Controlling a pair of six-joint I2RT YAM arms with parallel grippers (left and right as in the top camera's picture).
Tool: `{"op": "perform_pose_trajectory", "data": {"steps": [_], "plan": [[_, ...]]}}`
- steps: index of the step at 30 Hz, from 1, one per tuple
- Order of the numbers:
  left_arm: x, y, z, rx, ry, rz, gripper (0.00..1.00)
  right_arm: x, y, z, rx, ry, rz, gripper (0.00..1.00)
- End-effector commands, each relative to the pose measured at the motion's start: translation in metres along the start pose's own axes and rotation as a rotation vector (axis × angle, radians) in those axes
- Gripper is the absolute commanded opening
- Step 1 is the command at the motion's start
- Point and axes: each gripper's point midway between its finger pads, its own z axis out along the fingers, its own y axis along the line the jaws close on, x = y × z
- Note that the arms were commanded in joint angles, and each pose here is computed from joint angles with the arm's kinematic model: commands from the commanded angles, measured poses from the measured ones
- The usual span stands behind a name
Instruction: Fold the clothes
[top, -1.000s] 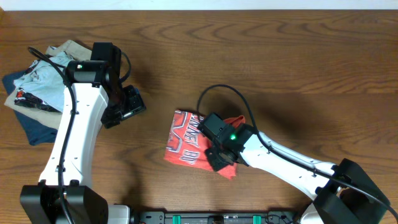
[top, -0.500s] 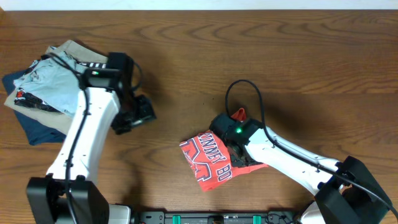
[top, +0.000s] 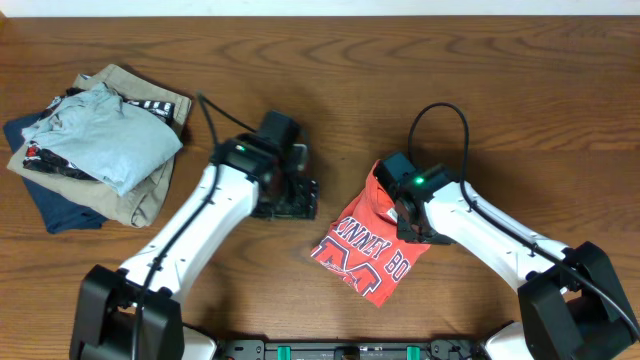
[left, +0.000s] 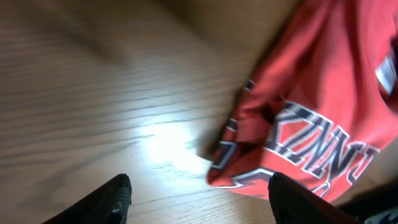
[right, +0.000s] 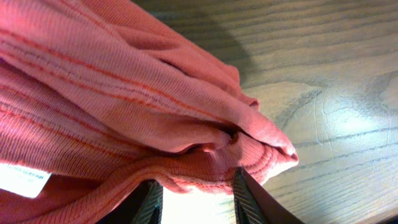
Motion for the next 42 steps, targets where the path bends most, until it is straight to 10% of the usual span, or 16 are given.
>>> {"op": "perform_pose_trajectory", "data": {"steps": [1,21,31,42], "plan": [[0.012,-0.017,0.013,0.017,0.035,0.098,0.73,-0.012,-0.003,0.0,0.003,-0.035,0.001,0.37],[0.02,-0.048,0.086,0.046,0.141,0.26,0.73,-0.027,-0.008,0.002,-0.002,-0.07,0.037,0.36],[0.01,-0.017,0.096,-0.123,0.102,-0.191,0.73,-0.05,0.002,0.003,-0.096,-0.118,-0.015,0.33],[0.021,-0.033,0.071,-0.054,0.134,-0.276,0.71,-0.086,0.008,-0.004,-0.149,-0.248,-0.061,0.42]]}}
